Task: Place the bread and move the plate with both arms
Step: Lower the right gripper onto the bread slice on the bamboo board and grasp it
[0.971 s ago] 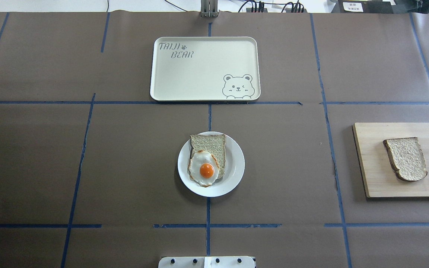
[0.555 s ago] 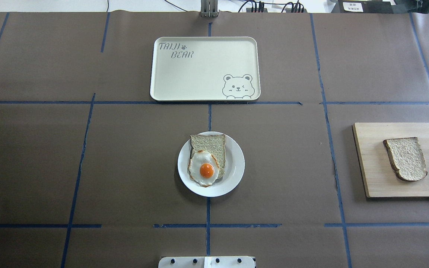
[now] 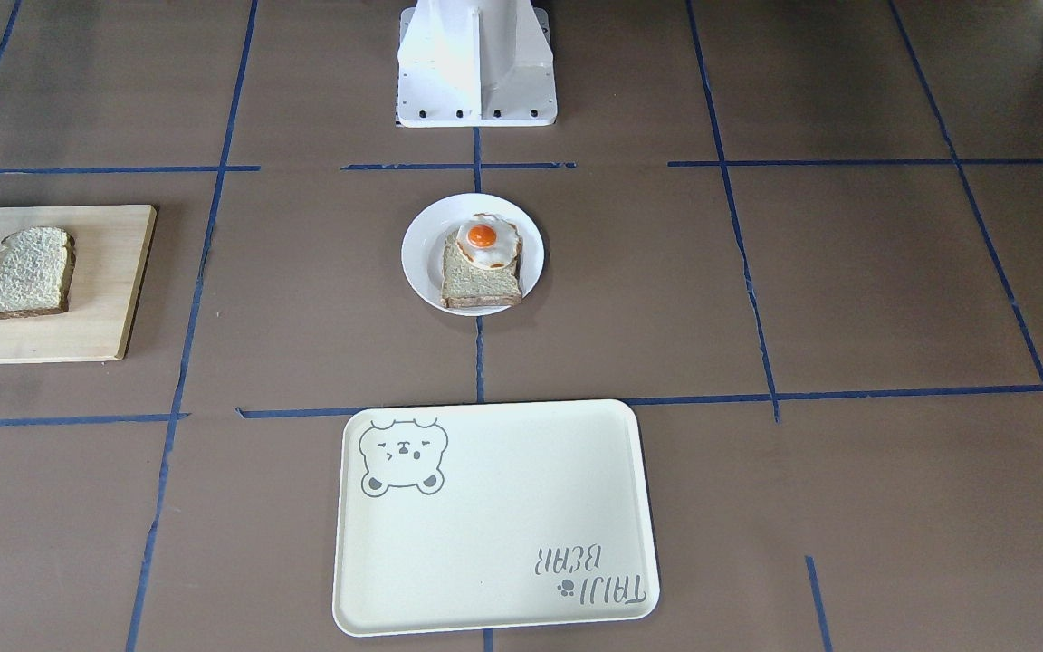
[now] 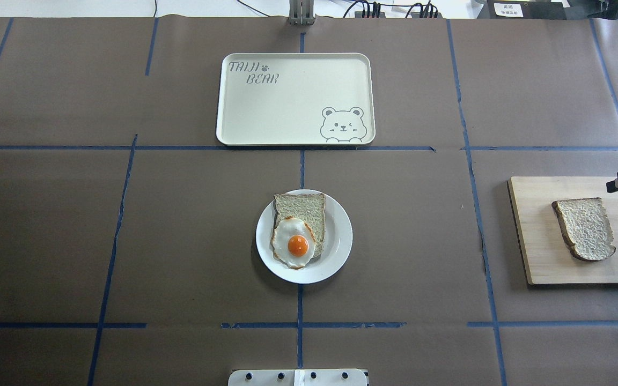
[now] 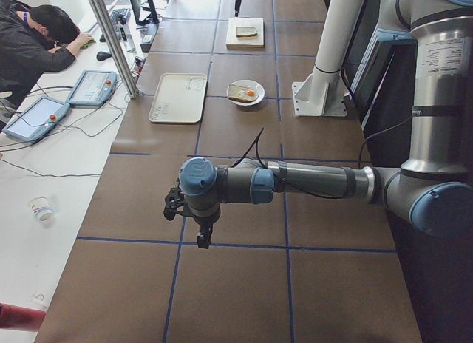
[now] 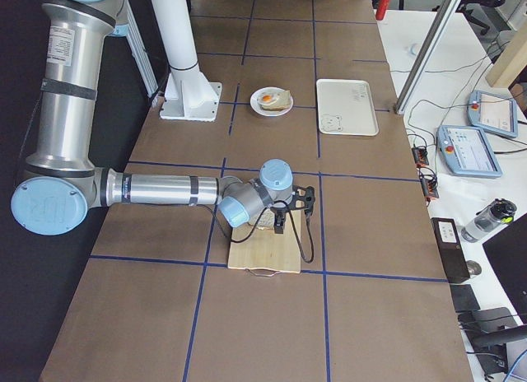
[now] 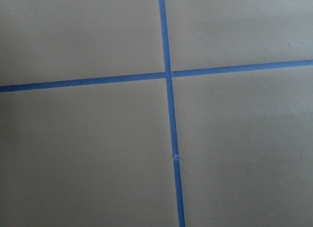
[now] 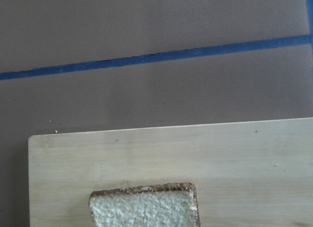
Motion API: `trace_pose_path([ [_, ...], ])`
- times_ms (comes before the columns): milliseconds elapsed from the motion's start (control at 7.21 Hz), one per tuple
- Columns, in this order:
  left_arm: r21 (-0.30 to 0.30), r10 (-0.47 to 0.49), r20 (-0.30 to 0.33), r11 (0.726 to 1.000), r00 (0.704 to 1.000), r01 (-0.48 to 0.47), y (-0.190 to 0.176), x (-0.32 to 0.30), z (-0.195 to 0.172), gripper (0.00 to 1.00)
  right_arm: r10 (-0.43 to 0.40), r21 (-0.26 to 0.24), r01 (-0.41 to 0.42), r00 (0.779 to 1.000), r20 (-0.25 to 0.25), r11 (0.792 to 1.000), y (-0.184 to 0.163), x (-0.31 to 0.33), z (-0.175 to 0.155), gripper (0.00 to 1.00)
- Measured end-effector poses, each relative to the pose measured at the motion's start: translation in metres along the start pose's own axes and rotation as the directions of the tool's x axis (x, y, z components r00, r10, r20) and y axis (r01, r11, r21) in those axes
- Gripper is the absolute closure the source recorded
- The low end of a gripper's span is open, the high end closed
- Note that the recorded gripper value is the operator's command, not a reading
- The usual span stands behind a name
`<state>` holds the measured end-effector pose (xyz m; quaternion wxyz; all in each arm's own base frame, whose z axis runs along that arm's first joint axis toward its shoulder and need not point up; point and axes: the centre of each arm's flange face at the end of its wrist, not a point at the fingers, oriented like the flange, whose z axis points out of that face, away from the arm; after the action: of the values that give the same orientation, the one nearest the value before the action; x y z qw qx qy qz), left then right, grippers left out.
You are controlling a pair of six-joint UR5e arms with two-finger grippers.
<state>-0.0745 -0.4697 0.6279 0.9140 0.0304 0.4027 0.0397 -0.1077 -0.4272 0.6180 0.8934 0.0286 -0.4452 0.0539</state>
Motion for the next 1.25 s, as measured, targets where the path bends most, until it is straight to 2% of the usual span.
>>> trace_pose_path([
  [277,0.001,0.001,0.000,1.000,1.000,-0.001,0.001,0.001,-0.001,0.00,-0.016,-0.033,0.015,0.999,-0.034,0.999,0.013,-0.001,0.024,0.30],
  [694,0.003,0.003,0.000,1.000,1.000,-0.003,0.002,0.002,-0.001,0.00,-0.039,-0.071,0.033,0.996,-0.076,0.997,0.024,0.000,0.052,0.37],
  [1249,0.002,0.002,0.001,1.000,1.000,-0.002,0.003,0.001,-0.001,0.00,-0.037,-0.091,0.028,0.994,-0.099,0.995,0.029,0.009,0.063,0.58],
])
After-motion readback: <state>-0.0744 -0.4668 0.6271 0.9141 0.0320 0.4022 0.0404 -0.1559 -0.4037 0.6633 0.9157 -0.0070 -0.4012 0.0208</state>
